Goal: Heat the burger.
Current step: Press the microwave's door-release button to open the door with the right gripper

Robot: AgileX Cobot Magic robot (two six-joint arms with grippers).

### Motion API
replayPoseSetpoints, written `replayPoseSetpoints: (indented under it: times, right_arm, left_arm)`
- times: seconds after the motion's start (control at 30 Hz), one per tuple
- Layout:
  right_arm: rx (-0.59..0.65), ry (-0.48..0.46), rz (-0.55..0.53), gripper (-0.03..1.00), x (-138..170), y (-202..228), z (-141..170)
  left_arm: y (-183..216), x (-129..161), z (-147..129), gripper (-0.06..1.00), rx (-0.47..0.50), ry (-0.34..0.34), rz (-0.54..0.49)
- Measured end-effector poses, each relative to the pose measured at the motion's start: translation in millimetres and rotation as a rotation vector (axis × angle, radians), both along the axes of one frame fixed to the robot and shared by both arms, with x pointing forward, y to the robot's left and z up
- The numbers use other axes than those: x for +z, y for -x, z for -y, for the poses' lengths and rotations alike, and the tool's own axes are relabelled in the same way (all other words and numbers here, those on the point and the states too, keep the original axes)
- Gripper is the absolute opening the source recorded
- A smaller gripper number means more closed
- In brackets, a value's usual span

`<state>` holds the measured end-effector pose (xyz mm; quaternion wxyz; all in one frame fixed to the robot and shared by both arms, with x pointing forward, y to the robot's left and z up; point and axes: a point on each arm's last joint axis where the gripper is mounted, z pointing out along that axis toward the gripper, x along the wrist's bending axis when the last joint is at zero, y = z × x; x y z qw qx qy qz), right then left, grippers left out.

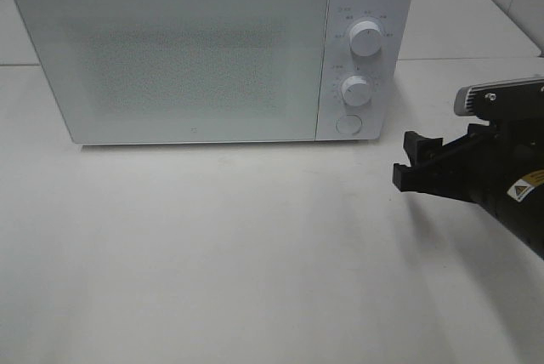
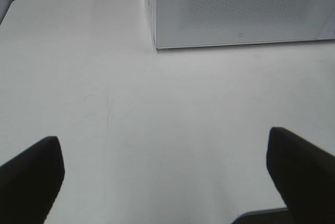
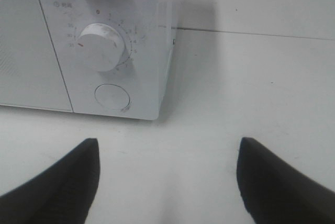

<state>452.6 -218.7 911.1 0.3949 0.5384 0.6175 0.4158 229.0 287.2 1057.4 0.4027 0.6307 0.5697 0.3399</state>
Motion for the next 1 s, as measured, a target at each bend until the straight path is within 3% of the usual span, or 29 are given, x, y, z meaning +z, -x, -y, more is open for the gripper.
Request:
replayPoseSetpoints:
  times: [0.57,1.0]
  right_arm:
    - [-0.001,-0.020,-0.021,0.70,-18,-17,-46]
    - [-0.011,-0.020,-0.030,0.70,-24,-24,-52]
  left_arm:
    - [0,0,0,0.99,0.000,0.000,0.000]
    - [0,0,0,0.99,0.000,0.000,0.000]
